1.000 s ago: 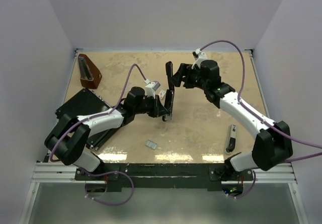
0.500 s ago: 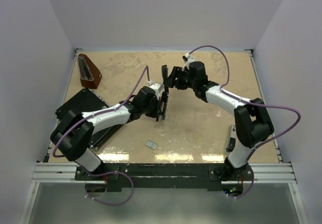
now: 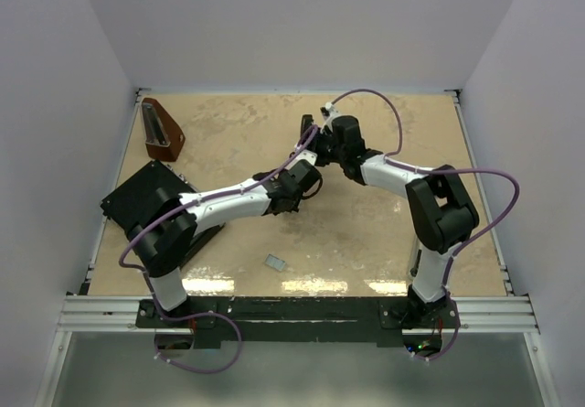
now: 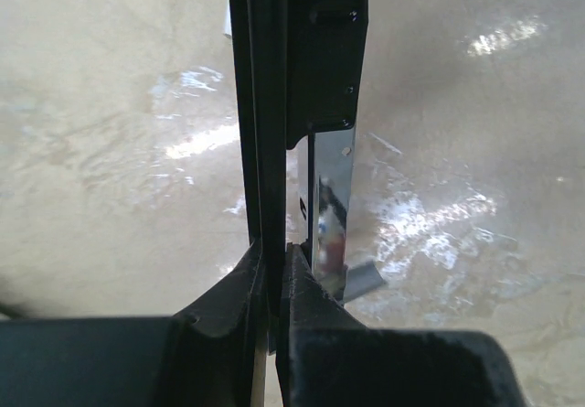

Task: Unload the staples from the stapler

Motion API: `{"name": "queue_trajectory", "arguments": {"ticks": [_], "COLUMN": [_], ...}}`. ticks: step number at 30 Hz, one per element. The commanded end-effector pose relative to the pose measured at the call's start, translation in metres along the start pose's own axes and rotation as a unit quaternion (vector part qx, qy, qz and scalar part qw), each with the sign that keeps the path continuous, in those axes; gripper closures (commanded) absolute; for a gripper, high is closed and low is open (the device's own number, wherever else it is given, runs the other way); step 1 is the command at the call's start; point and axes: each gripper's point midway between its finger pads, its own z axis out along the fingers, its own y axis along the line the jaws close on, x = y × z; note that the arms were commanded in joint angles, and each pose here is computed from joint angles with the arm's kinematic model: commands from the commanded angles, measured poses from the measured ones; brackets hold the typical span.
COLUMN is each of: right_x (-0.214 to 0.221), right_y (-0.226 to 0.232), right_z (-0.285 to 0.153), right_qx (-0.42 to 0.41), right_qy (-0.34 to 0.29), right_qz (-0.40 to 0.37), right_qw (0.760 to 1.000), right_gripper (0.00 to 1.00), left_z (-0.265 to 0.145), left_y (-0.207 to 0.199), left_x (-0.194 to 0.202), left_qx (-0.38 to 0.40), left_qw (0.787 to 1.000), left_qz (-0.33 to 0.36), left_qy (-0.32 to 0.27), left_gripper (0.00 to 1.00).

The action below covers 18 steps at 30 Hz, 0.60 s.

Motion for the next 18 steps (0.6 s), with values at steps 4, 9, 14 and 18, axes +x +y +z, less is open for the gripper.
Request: {"name": "queue_trajectory", "arguments": {"ticks": [4, 9, 14, 18], "right_x": [-0.010, -0.012, -0.015, -0.029], "right_y": [0.016, 0.017, 0.023, 0.021], "right_z": [0.002, 0.002, -0.003, -0.012], "right_qx": [-0.040, -0.041, -0.050, -0.048], "right_qy": [-0.017, -0.017, -0.015, -0.017], "right_qz": [-0.008, -0.006, -0.014, -0.026], "right_qw": [0.999, 0.999, 0.999, 0.998], "right_gripper": [0.66, 0.69, 0.50, 0.43], "left_z": [-0.018, -0.018, -0.009, -0.020], "left_y": [0.028, 0.027, -0.002, -0.012], "left_x": [-0.037, -0.035, -0.028, -0.038], "left_qx": [-0.155, -0.146, 0.005, 0.135], "left_qw": [0.986, 0.987, 0.999, 0.986], "left_qz": [0.032, 0.029, -0.027, -0.085], "left_qy": [-0.050, -0.051, -0.030, -0.045], "left_gripper": [1.00, 1.00, 1.00, 1.00]}}
